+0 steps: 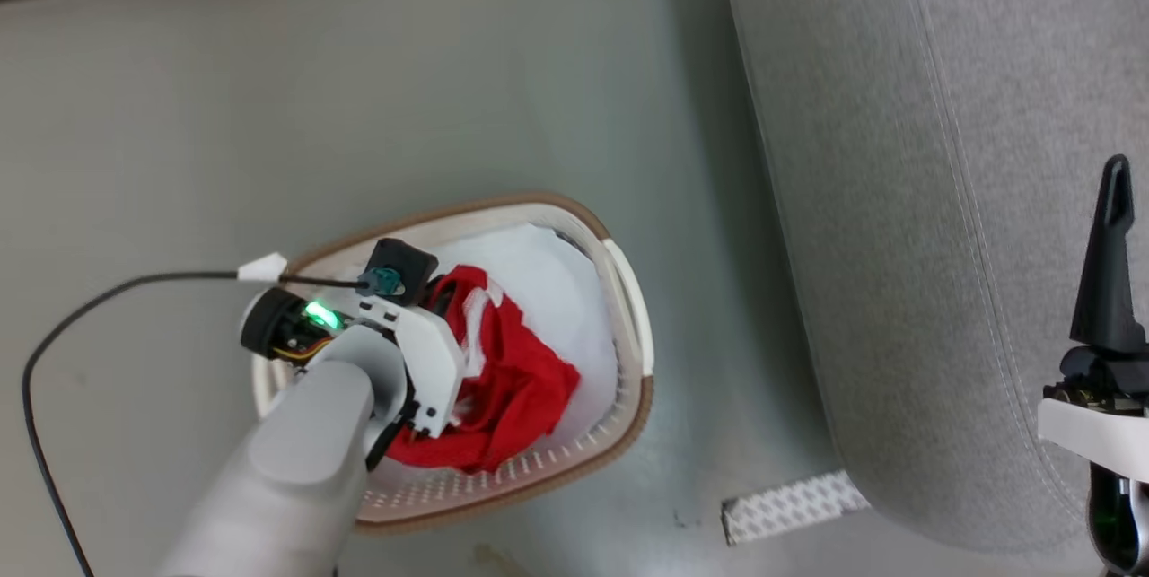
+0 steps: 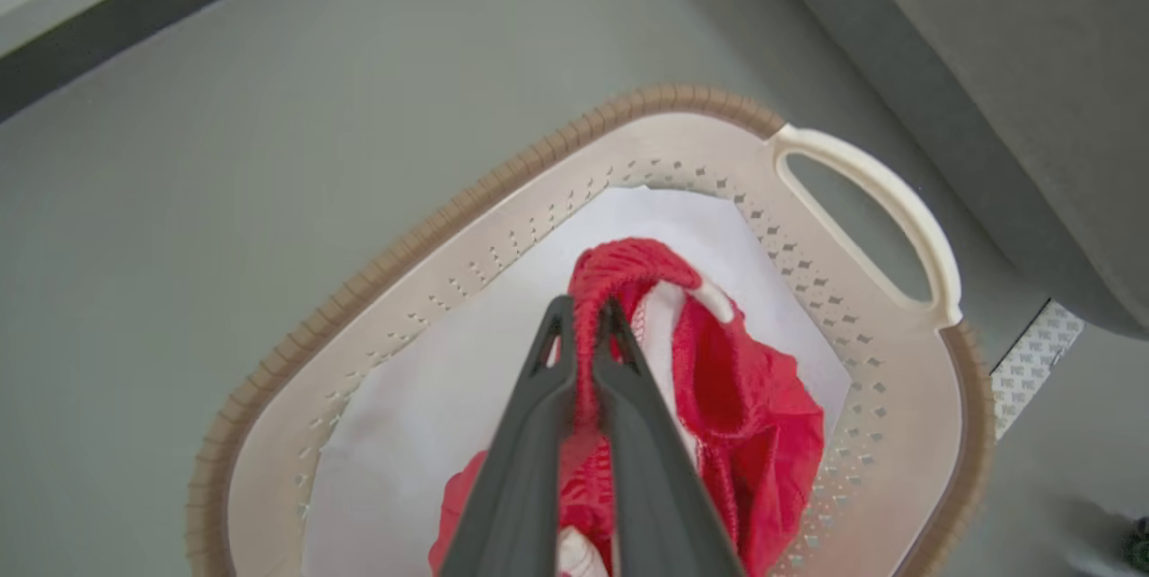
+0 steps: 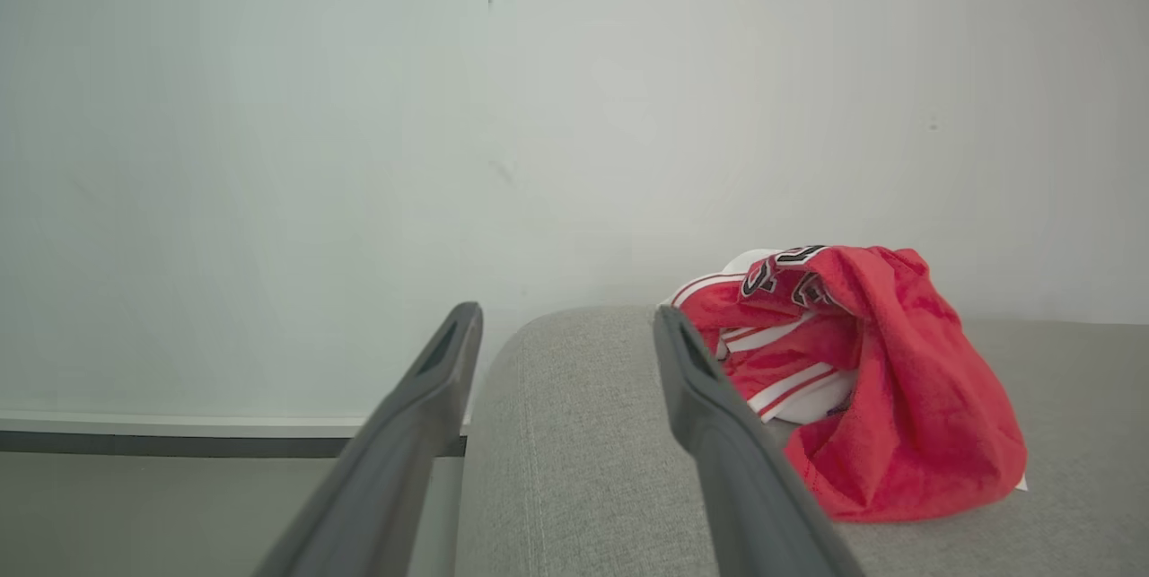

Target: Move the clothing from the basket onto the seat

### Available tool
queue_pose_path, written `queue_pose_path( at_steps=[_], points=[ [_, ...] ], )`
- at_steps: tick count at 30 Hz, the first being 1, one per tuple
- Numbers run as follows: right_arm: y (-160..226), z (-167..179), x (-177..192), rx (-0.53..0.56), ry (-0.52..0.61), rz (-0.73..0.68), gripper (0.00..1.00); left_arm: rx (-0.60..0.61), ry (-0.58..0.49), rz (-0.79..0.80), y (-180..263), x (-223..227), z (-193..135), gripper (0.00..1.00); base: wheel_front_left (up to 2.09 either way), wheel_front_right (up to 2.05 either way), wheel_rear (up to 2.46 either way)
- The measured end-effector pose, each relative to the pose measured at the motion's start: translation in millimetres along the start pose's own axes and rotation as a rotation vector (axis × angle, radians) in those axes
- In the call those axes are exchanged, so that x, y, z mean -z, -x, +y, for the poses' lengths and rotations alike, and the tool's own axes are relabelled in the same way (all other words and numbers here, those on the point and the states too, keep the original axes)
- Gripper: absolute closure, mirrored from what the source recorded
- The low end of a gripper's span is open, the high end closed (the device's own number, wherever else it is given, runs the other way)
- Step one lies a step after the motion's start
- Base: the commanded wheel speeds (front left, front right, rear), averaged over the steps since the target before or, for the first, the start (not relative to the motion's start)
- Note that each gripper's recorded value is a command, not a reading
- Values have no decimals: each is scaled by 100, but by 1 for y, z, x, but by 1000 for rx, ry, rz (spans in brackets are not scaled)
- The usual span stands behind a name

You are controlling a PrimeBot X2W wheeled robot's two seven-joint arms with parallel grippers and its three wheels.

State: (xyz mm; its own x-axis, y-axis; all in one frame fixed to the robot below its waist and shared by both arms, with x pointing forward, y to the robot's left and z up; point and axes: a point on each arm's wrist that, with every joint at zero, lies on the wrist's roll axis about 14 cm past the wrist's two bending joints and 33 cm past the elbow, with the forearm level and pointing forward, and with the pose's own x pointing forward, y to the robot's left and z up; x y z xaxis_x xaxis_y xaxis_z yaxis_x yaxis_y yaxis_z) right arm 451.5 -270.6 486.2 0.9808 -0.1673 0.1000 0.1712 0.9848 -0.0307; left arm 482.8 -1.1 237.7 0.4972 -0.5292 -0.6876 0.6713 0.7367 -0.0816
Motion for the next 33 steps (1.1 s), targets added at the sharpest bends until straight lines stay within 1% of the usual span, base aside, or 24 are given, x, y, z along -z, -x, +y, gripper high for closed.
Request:
queue_pose_path(
  at_steps=[7,18,27,33],
  points=[
    [11,-1,-30,1,-23,-66,0,-99,59,-208,48,-47,9,100,0,0,0],
    [47,-4,-67,2,-44,-132,0,-224,90,-492,141,-94,2,100,0,0,0],
    [71,-6,-91,-4,-59,-173,0,-330,54,-758,228,-143,-3,100,0,0,0],
    [84,-1,-91,-25,-66,-162,0,-394,23,-900,279,-163,-5,100,0,0,0]
  ],
)
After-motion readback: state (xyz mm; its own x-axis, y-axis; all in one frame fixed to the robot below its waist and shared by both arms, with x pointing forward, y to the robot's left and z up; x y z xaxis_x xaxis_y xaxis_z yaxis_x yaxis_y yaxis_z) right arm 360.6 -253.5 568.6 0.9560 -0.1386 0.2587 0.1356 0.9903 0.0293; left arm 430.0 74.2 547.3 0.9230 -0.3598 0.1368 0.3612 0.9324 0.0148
